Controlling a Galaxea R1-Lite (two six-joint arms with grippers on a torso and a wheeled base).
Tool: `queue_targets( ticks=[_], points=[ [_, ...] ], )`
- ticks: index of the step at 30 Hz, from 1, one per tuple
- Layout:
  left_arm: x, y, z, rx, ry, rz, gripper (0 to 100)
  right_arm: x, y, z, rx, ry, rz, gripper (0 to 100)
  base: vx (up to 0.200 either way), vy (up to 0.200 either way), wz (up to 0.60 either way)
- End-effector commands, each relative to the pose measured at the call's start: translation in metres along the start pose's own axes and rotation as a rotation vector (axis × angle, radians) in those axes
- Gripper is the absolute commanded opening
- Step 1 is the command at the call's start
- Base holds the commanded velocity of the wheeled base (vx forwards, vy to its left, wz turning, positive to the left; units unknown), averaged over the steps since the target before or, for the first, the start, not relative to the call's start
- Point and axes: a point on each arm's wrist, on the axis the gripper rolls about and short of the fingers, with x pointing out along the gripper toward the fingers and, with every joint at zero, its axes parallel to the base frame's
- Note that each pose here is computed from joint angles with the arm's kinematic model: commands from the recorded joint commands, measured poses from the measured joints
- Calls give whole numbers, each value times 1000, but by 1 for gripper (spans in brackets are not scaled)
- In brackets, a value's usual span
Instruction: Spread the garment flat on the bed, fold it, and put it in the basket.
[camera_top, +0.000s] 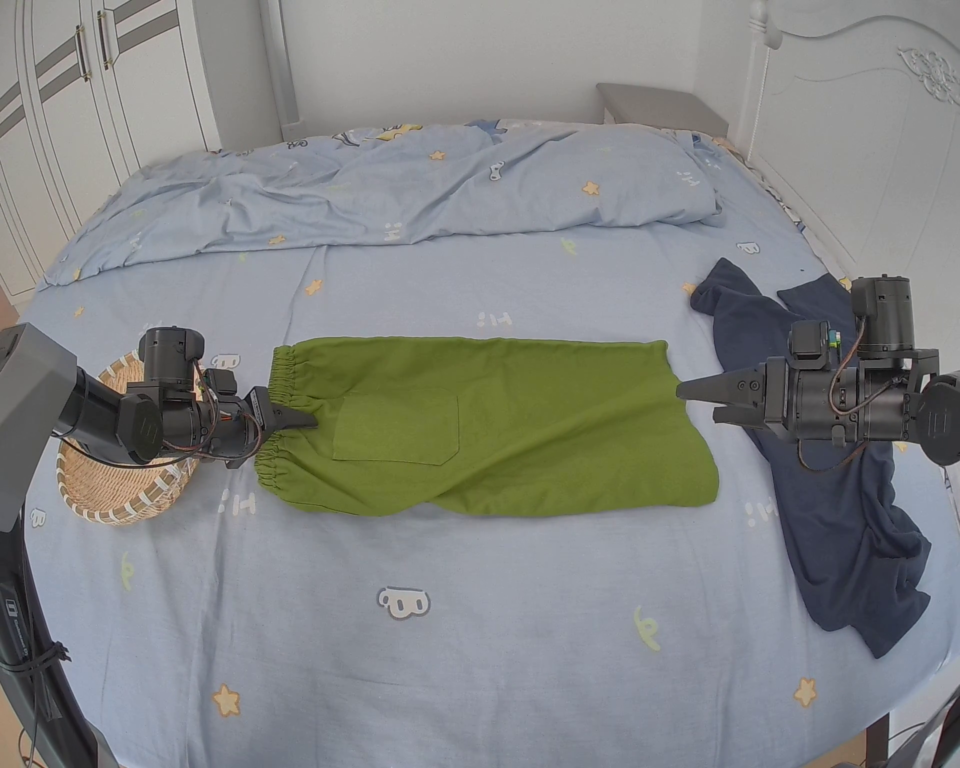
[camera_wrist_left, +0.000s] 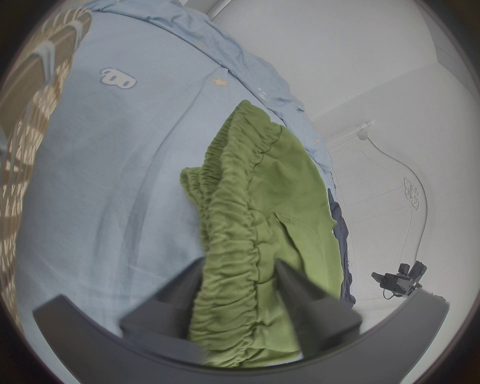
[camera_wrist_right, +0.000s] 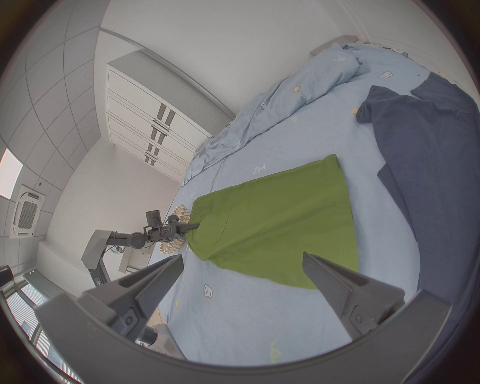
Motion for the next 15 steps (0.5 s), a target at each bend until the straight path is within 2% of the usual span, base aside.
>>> queue_targets(
  ticks=[1, 5, 6, 9, 11, 15],
  points=[
    [-4, 5, 3, -7, -11, 8, 0, 8, -17, 6, 21, -6, -25, 100, 0, 0, 0],
    [-4, 5, 3, -11, -12, 8, 0, 12, -38, 11, 48, -14, -58, 100, 0, 0, 0],
    [-4, 4, 4, -19, -16, 7, 0, 17, -54, 17, 68, -13, -80, 100, 0, 0, 0],
    [-6, 3, 6, -22, -20, 4, 0, 26, -73, 23, 97, -5, -103, 100, 0, 0, 0],
    [-6, 3, 5, -29, -18, 5, 0, 40, -98, 28, 144, 35, -137, 100, 0, 0, 0],
    [-7, 3, 5, -29, -18, 5, 0, 51, -112, 29, 119, 85, -152, 100, 0, 0, 0]
  ],
)
